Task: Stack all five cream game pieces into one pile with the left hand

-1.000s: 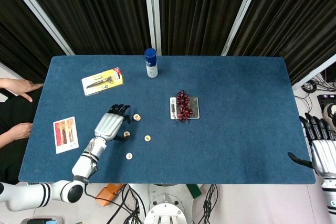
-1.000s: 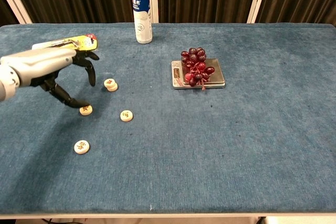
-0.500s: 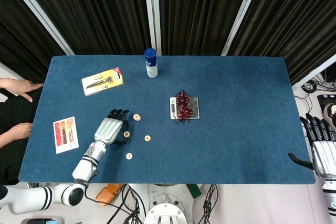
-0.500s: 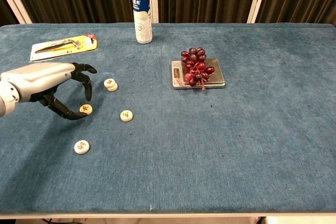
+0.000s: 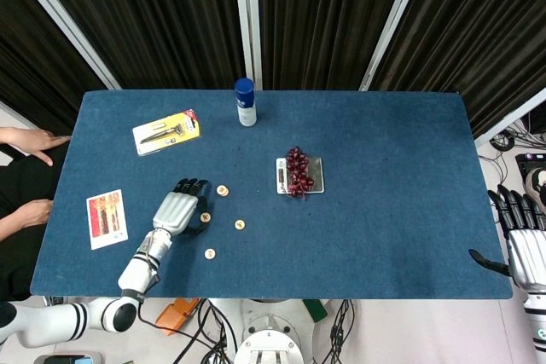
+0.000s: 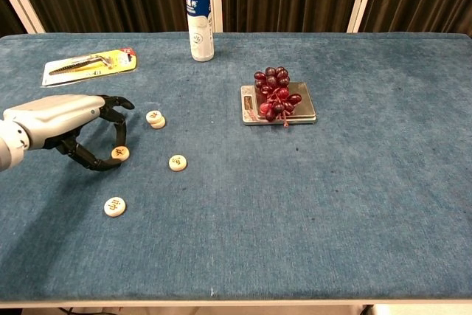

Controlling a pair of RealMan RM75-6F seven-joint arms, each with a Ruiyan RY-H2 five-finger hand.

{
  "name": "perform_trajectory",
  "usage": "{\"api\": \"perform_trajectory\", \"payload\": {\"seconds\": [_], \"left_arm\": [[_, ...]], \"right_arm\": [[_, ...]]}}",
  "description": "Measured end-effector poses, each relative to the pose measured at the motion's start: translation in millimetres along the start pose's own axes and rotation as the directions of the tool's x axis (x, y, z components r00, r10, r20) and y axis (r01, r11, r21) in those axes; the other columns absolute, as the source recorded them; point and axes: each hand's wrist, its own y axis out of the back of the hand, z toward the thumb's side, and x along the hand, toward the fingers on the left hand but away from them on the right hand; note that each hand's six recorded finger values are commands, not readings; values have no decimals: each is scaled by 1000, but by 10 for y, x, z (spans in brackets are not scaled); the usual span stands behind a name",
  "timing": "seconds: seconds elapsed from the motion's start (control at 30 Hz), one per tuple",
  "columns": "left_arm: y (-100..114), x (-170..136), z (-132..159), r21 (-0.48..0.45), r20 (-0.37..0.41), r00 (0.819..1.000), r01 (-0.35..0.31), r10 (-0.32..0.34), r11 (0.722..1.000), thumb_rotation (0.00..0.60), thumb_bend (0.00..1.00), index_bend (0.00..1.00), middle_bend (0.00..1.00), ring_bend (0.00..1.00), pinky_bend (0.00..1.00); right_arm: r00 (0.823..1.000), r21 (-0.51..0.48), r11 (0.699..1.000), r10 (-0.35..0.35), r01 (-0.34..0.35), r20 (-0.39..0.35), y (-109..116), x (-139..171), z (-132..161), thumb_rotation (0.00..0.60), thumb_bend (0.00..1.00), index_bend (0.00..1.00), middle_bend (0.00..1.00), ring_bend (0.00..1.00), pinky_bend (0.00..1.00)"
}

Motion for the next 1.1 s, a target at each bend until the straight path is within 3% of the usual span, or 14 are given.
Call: {"api": "perform_trajectory", "payload": {"seconds": [0.2,0.57,0.77,1.1], "left_arm": [[103,33,-13,6,1,1000,-26,26,1000,586,375,529,46,0,0],[535,341,244,-74,35,996,-77,80,994,582,368,530,46,0,0],[553,537,371,-71,26,997,-67,69,995,583,353,529,46,0,0],[480,617,334,-42,-6,999,-49,49,998,582,340,519,46,0,0]], "right_arm": [[1000,3,1000,-2,2,0,10,3,3,600,175,0,54,0,28],[1000,-5,1000,-4,4,8,4,15,-34,600,175,0,54,0,29],[1000,-11,1000,-4,4,21,2,33,-98,600,175,0,54,0,28],[1000,-16,1000,-2,2,27,-16,33,-145,600,174,0,54,0,28]]}}
